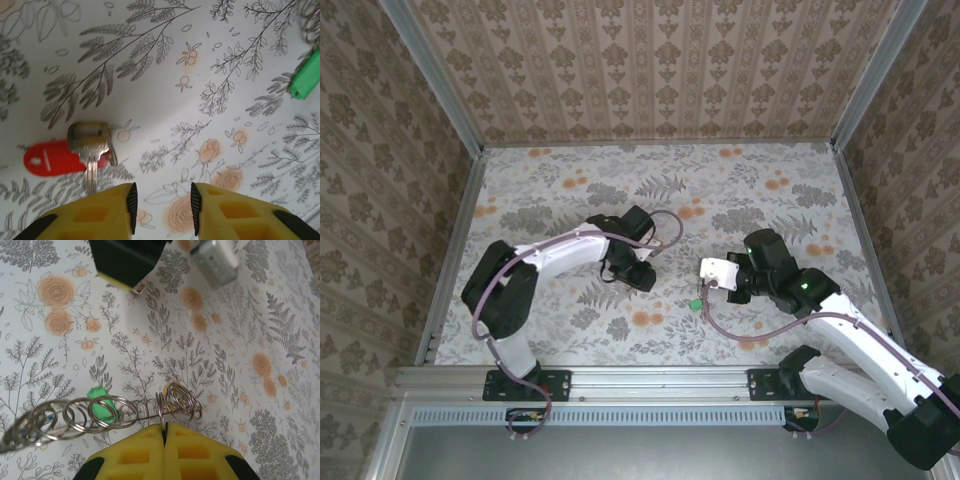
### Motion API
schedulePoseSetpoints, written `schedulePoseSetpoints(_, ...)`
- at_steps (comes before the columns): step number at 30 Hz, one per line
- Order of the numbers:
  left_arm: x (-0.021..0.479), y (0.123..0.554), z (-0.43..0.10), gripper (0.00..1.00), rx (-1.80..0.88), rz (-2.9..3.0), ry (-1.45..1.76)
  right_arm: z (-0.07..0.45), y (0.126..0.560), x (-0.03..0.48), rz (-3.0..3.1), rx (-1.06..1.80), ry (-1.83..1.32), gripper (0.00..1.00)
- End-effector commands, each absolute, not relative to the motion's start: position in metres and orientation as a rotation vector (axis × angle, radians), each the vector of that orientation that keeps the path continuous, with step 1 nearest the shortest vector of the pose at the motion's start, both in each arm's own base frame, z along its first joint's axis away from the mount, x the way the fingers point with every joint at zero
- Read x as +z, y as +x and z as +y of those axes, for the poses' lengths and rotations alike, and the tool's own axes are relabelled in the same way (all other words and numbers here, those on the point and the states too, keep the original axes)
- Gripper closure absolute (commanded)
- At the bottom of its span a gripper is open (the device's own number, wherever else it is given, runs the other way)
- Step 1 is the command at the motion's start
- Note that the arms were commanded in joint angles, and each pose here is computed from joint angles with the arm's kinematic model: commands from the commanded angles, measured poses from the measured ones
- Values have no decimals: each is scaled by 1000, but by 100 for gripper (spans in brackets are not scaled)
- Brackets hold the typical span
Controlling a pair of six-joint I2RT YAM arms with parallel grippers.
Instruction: Put the keys on the keyring
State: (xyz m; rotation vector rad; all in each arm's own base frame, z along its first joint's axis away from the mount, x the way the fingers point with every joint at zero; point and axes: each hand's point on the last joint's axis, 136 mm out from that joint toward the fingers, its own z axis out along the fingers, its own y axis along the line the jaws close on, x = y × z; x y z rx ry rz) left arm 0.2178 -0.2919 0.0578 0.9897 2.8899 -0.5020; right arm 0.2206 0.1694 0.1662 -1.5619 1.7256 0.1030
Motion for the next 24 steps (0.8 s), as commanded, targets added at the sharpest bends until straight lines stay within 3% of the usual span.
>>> schedulePoseSetpoints(1,50,226,-279,63,-344,2908,1048,177,220,175,1707,193,-1500,100)
schedulePoseSetpoints(11,39,230,-278,61,-261,2928,1042,174,222,184,1708,201,-1473,100)
schedulePoseSetpoints(14,36,230,-280,73,-256,2931,1048,176,223,186,1705,208,-1465,100)
schedulePoseSetpoints(17,34,230,-279,79,-252,2930,1064,176,224,187,1704,210,-1459,100)
schedulePoseSetpoints(24,33,235,-276,79,-190,2900,1113,176,224,188,1706,218,-1455,100)
